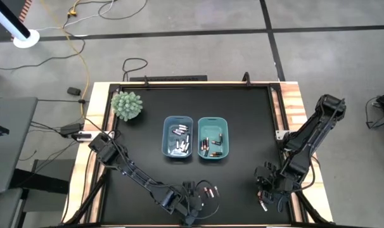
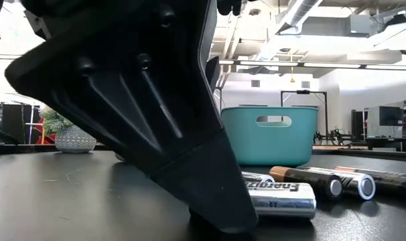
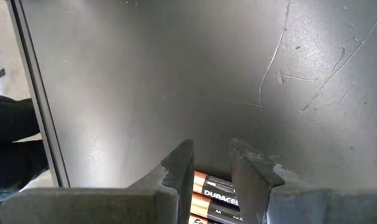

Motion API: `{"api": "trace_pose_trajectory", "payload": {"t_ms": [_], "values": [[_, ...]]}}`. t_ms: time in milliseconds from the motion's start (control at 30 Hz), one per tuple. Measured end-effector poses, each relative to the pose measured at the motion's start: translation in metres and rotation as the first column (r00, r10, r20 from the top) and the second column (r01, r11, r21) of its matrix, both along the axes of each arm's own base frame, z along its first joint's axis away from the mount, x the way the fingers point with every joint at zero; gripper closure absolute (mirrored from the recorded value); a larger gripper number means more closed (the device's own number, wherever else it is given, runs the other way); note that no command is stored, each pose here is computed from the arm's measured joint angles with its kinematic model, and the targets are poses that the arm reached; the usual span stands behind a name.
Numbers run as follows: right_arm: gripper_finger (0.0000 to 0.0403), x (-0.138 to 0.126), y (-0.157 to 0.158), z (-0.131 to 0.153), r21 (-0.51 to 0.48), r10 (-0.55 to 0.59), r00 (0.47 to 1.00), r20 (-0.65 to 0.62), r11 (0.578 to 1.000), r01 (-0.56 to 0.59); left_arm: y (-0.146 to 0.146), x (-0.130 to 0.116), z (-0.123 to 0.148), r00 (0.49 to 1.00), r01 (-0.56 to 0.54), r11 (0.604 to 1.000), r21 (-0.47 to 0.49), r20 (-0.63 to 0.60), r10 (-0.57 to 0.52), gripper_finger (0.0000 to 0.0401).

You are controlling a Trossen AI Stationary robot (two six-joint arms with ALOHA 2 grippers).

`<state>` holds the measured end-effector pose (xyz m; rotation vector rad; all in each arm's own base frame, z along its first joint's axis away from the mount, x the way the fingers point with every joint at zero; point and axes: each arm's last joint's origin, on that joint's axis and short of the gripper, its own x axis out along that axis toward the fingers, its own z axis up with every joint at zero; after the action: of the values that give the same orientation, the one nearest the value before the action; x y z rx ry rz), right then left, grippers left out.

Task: Sort batteries
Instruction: Put the silver battery into the blue bin

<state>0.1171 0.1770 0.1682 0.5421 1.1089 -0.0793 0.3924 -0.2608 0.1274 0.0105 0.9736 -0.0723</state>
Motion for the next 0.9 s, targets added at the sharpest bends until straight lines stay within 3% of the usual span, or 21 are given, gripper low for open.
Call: {"api": "trace_pose_trajectory", "payload": {"t_ms": [233, 433, 600, 733, 900], "values": [[0.0285, 0.0, 0.0, 0.0, -0.001, 0.001, 1.0, 0.0, 1.0, -0.001, 0.0, -0.001, -0.001, 1.0, 0.005, 1.0, -0.003, -0.01, -0.005, 0.0359], [0.0285, 0.0, 0.0, 0.0, 0.006, -0.012, 1.0, -0.003, 1.0, 0.012, 0.0, -0.001, -0.001, 1.0, 0.005, 1.0, -0.002, -0.011, -0.005, 0.036], [0.0285, 0.002, -0.008, -0.003, 0.016, -0.174, 0.983, -0.064, 0.984, 0.175, 0.0, -0.001, -0.001, 1.0, 0.001, 1.0, -0.004, -0.012, -0.001, 0.0353], [0.0285, 0.012, -0.018, -0.004, 0.04, -0.352, 0.93, -0.104, 0.933, 0.358, 0.0, -0.001, -0.002, 1.0, 0.0, 1.0, -0.004, -0.013, 0.0, 0.0347], [0.0285, 0.031, -0.026, -0.004, 0.095, -0.437, 0.895, -0.089, 0.891, 0.445, 0.001, -0.001, -0.002, 1.0, -0.002, 1.0, -0.003, -0.015, 0.002, 0.0345]]}}
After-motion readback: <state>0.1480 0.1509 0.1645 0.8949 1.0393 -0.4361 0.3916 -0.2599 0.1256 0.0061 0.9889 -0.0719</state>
